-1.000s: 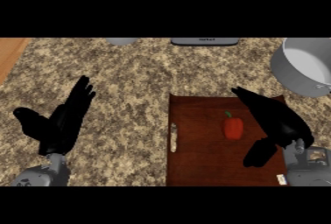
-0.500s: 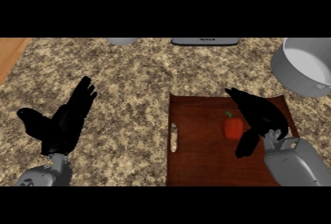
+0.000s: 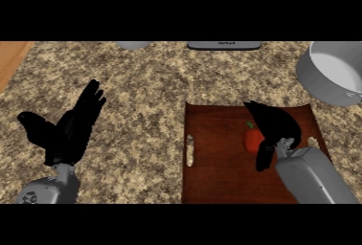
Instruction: Pick the bell pepper from the tray and place it in the pot
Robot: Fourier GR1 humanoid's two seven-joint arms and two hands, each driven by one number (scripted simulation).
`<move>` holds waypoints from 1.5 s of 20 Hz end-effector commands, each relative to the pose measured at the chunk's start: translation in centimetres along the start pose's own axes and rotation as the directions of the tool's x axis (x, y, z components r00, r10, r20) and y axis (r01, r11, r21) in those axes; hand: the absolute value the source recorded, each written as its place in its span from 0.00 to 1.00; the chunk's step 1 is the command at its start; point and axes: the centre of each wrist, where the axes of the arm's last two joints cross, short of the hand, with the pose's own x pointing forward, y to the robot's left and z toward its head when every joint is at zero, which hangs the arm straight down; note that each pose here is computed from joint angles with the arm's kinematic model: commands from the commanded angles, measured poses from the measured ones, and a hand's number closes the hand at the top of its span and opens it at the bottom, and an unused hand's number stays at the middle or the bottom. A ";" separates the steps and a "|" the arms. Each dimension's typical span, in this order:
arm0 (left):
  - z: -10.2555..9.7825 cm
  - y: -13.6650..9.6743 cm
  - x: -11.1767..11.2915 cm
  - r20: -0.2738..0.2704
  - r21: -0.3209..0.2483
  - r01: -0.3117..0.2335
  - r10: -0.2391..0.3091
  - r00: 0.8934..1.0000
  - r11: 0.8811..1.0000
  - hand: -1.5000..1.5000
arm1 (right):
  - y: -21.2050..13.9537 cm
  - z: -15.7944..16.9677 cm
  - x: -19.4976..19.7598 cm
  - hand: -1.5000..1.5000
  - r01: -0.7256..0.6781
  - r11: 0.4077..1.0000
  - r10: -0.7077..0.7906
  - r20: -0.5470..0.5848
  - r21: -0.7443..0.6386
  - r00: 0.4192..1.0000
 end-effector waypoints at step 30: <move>1.6 1.3 -1.1 -0.024 0.054 0.001 0.000 1.000 0.999 0.50 | -1.6 6.7 -27.5 1.00 0.223 0.876 -0.395 -0.370 -0.428 0.841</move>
